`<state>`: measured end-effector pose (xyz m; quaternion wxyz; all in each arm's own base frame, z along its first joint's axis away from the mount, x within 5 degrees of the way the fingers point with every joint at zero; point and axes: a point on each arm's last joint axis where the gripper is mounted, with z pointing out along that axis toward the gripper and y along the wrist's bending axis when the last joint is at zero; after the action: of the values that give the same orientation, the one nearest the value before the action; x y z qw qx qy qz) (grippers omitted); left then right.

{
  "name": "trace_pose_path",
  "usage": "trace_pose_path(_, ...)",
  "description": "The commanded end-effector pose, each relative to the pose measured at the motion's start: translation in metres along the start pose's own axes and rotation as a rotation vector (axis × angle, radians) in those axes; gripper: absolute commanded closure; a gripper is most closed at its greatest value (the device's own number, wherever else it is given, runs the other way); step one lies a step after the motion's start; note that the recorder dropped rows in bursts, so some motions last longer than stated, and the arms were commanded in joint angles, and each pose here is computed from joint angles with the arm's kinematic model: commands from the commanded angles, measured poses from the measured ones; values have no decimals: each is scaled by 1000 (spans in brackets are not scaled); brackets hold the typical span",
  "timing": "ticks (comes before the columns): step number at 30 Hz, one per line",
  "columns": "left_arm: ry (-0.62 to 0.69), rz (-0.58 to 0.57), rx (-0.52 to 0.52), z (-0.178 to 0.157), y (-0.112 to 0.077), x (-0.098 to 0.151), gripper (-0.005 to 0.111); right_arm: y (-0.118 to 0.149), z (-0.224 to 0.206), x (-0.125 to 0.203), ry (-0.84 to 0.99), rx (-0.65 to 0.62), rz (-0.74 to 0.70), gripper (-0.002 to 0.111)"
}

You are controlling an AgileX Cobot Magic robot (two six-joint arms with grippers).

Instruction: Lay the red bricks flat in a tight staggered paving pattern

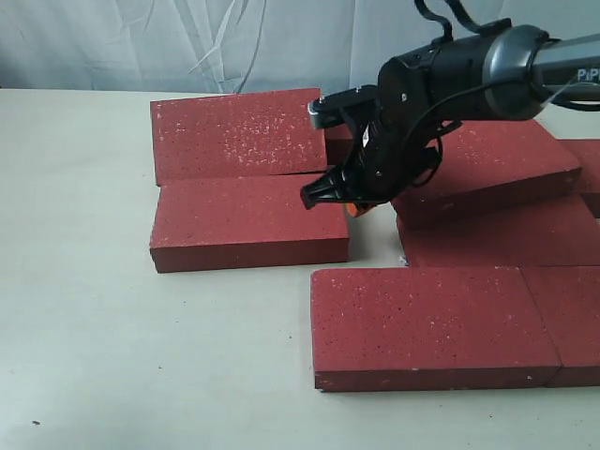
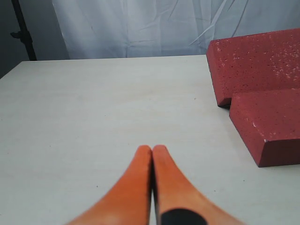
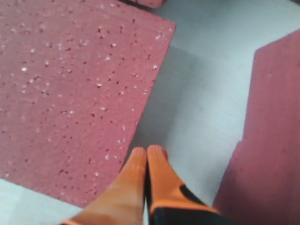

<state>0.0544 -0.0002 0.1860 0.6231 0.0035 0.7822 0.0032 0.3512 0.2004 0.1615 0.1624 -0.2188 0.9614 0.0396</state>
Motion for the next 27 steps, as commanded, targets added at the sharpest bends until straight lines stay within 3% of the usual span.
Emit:
trace_pose_path(1,-6,-6,0,0,0,0,107,-3,14,2,25,16,-2,109)
trace_pose_path(9,-6,-6,0,0,0,0,107,10,25,4,38,-43,25,109)
trace_pose_path(20,-6,-6,0,0,0,0,107,77,23,7,-50,-106,-127,109)
trace_pose_path(27,-6,-6,0,0,0,0,107,96,21,9,-79,-130,-163,109)
